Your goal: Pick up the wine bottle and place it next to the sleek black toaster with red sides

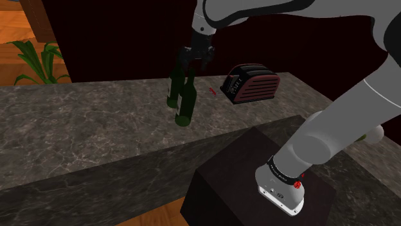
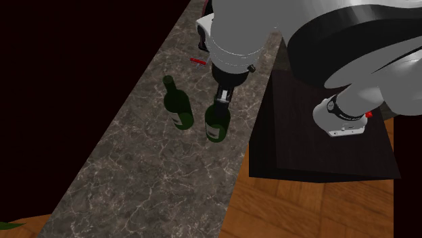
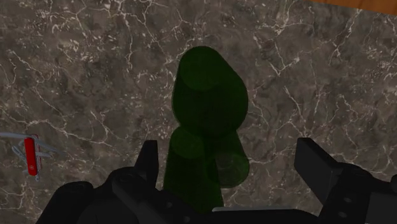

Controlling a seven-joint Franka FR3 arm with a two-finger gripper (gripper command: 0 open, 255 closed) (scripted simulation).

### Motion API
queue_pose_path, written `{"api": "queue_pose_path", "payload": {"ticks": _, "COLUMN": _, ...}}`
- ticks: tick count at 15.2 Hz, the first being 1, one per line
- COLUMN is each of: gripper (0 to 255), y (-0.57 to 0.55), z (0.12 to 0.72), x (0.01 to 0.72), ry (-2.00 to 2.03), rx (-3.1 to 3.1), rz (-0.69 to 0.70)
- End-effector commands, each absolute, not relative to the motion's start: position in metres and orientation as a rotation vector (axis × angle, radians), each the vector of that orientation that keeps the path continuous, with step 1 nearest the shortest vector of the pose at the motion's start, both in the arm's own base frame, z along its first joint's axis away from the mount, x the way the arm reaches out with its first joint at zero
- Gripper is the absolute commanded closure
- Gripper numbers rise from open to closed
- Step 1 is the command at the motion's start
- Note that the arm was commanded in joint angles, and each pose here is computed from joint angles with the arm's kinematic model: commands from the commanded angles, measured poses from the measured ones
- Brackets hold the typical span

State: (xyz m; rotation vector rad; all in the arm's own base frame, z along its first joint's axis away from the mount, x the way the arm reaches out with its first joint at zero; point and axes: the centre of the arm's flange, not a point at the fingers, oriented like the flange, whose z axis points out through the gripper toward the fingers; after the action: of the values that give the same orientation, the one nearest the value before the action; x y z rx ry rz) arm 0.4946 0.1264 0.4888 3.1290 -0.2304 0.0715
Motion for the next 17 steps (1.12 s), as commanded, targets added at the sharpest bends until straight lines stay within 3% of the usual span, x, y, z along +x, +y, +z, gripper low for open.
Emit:
{"api": "queue_pose_path", "payload": {"ticks": 1, "gripper": 0, "y": 0.126, "z": 0.479, "x": 0.496, "ry": -0.231, "rx": 3.129, "rz": 0.072}}
{"api": "queue_pose_path", "payload": {"ticks": 12, "gripper": 0, "y": 0.126, "z": 0.460, "x": 0.497, "ry": -0.231, "rx": 3.129, "rz": 0.072}}
{"api": "queue_pose_path", "payload": {"ticks": 13, "gripper": 255, "y": 0.126, "z": 0.460, "x": 0.497, "ry": -0.231, "rx": 3.129, "rz": 0.072}}
{"api": "queue_pose_path", "payload": {"ticks": 17, "gripper": 255, "y": 0.126, "z": 0.460, "x": 0.497, "ry": -0.231, "rx": 3.129, "rz": 0.072}}
